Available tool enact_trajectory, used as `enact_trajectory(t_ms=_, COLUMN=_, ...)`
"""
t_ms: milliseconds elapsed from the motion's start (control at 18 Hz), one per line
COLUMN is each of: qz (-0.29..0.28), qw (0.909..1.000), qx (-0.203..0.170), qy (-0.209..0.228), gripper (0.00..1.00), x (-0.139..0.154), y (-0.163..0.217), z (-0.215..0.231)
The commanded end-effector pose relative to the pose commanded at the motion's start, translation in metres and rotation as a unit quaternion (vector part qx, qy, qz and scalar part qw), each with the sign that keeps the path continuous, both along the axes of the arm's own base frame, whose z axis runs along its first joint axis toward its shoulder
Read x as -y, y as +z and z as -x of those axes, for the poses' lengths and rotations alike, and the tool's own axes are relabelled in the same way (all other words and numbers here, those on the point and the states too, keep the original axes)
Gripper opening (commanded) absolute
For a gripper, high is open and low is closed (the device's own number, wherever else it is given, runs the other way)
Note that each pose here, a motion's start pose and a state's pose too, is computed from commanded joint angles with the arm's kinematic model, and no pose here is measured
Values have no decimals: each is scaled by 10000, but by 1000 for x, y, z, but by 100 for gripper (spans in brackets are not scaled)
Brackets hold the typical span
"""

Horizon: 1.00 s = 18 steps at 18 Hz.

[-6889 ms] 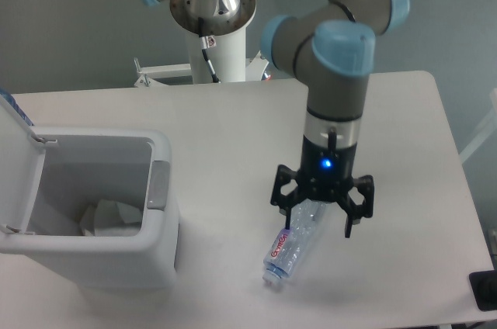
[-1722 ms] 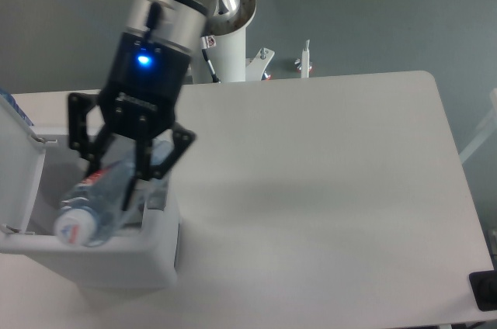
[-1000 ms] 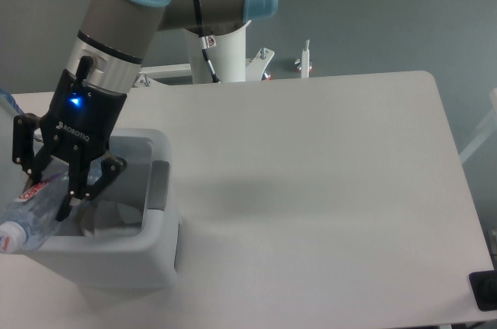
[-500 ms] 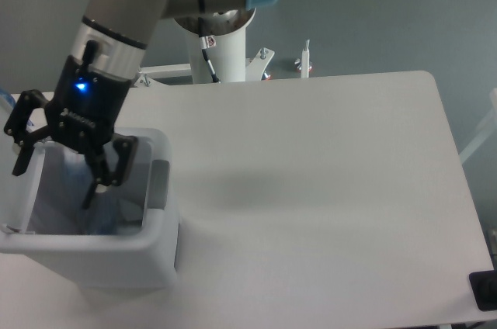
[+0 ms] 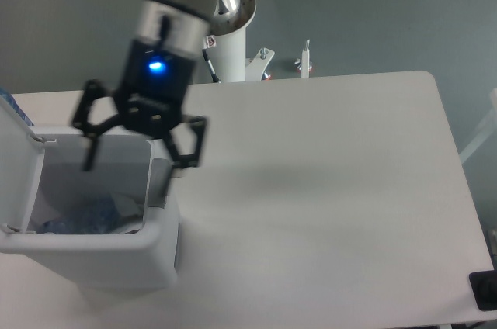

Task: Place the trash in the trash can

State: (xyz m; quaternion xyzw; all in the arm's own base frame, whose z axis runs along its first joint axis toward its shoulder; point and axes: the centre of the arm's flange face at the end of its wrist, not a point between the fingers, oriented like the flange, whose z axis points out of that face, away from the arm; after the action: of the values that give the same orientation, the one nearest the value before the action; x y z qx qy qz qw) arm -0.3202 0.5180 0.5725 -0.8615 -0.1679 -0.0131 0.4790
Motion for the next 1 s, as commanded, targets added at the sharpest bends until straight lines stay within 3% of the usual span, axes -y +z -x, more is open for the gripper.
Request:
enact_trajectory(t_ms=167, qz=51, qw=9993, qx=-77, qy=367, gripper=100, x=23, y=4, z=28)
enact_trajectory(t_ms=611, qz=542, qw=9887, qx=-546, qy=1284, gripper=100, x=52, y=8, z=59)
enact_trajectory(t_ms=722, qz=818, qw=9849, qx=-777, qy=1312, gripper=100, x=60, y=9, z=57)
enact_trajectory(t_ms=1000, qz=1552, qw=9749, qx=-1350, qy=848, gripper=100, x=77, y=2, z=57)
